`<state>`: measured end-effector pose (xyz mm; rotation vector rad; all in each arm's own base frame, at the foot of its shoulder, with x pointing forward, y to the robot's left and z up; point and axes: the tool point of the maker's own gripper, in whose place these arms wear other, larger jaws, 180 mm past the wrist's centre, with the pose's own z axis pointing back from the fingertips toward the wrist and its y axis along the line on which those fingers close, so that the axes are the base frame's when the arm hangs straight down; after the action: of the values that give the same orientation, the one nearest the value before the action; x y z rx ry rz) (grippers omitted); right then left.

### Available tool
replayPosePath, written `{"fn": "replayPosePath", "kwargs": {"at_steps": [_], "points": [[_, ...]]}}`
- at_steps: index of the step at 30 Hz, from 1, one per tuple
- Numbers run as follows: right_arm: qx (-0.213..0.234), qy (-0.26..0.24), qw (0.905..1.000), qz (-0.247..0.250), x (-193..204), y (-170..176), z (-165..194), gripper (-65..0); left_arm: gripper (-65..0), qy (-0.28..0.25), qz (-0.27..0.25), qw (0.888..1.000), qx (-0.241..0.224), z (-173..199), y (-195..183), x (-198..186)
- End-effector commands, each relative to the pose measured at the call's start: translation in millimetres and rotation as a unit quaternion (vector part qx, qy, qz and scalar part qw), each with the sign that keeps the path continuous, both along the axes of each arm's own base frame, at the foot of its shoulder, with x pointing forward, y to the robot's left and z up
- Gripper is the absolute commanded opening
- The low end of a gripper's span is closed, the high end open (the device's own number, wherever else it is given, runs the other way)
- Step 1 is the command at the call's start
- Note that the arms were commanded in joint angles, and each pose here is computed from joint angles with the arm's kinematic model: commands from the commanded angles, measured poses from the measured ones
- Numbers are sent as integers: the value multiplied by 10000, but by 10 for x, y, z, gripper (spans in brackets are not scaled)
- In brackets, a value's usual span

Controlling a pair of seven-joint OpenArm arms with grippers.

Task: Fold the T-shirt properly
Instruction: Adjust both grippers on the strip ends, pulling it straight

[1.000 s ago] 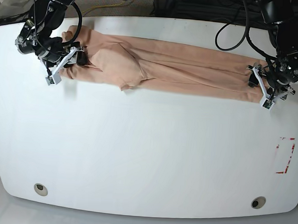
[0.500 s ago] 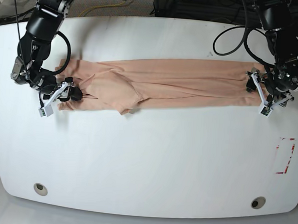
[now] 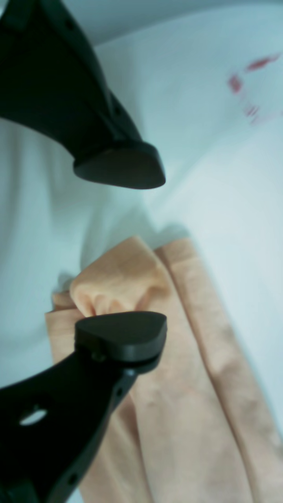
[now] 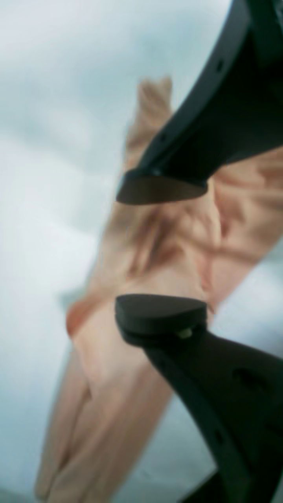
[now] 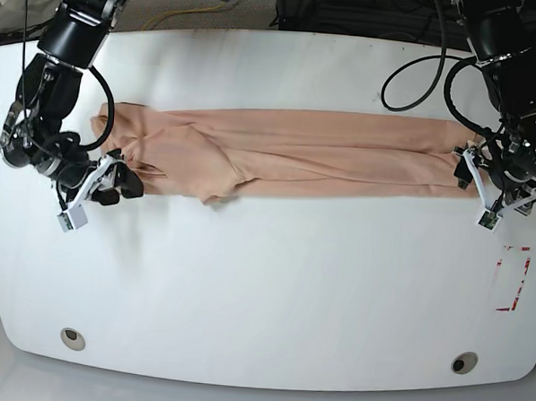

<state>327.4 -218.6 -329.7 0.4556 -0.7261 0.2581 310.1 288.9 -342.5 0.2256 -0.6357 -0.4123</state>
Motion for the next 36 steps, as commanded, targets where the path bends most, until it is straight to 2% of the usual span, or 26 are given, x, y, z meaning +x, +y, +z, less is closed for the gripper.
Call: {"fn": "replayPosePath", "kwargs": {"at_steps": [1, 7, 10, 17, 23, 29, 36], "points": [[252, -329, 9988, 267, -55, 216, 186, -300, -203, -75, -15, 10000, -27, 29, -33, 12], [595, 42, 9972, 460, -278, 579, -92, -300, -203, 236, 58, 9994, -253, -215, -79, -61], [443, 236, 9967, 630, -347, 738, -242, -300, -204, 203, 41, 9991, -369, -270, -98, -45], [-475, 505, 9960, 568, -455, 635, -629, -300, -204, 264, 118, 9984, -477, -361, -51, -75], [-643, 993, 9920, 435, -590, 493, -1019, -300, -204, 1, 448, 9979, -468, -214, 132, -87], [-555, 605, 9948, 606, -503, 534, -697, -300, -204, -46, 485, 9978, -455, -184, 157, -82], [-589, -195, 9949, 794, -285, 643, -86, -300, -204, -258, 545, 9970, -481, -61, 195, -92]]}}
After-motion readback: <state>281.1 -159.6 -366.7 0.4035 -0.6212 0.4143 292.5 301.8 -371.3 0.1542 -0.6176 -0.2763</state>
